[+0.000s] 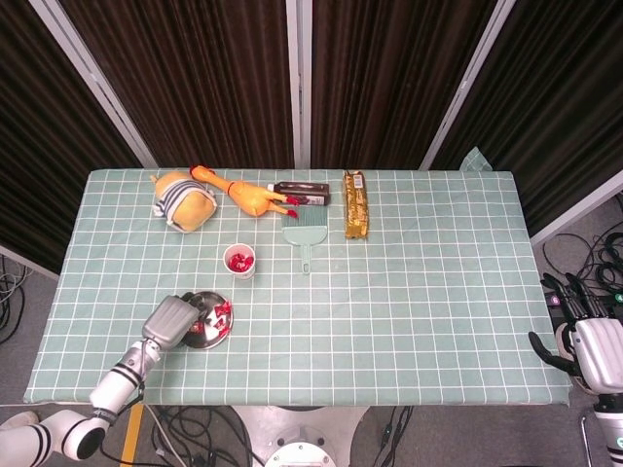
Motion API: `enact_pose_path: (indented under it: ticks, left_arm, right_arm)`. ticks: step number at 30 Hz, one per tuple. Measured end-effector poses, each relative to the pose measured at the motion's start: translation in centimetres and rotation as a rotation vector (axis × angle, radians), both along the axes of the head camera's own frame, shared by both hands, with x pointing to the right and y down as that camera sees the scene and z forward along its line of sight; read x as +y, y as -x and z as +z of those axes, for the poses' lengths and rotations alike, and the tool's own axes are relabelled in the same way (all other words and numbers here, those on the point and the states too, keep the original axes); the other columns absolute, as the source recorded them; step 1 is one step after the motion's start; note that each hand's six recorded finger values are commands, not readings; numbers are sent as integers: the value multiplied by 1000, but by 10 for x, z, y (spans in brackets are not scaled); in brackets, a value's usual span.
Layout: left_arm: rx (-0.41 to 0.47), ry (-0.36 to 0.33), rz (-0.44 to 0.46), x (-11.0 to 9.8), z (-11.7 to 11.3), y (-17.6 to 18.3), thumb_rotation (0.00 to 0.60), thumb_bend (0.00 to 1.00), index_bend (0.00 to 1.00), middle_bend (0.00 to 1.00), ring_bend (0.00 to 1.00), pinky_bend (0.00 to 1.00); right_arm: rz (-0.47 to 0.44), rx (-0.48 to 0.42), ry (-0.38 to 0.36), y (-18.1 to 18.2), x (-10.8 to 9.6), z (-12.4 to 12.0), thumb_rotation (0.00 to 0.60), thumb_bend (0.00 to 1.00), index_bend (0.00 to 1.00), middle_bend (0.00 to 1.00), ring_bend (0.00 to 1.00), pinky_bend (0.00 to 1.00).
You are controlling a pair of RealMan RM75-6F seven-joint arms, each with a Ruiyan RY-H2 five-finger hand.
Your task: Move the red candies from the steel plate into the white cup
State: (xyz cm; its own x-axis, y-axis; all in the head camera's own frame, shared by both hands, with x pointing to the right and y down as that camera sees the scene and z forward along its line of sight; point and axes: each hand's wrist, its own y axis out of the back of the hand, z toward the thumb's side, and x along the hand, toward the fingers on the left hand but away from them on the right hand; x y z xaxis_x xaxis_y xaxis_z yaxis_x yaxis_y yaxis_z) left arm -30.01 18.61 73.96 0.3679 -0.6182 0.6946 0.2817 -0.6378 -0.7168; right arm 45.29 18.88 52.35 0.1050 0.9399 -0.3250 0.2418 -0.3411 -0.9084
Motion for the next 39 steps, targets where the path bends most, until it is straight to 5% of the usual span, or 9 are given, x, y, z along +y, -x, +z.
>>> enact_pose_path:
  ticks: [19,28,39]
  left_arm:
    - [14,-4,-24,0,5,1,600,316,619,389,267,540]
    - [46,-55,-38,-8,-10,4,600,325,628,408,268,543]
    - [142,-225,-62,-64,-58,-11,600,326,628,408,267,540]
  right_arm:
    - [-4,1,-1,2,0,-1,600,266,0,178,0,165]
    - [-8,-3,-7,2,-1,-2,600,266,0,178,0,167]
    - [-12,-9,-8,2,-2,0,600,270,0,178,0,167]
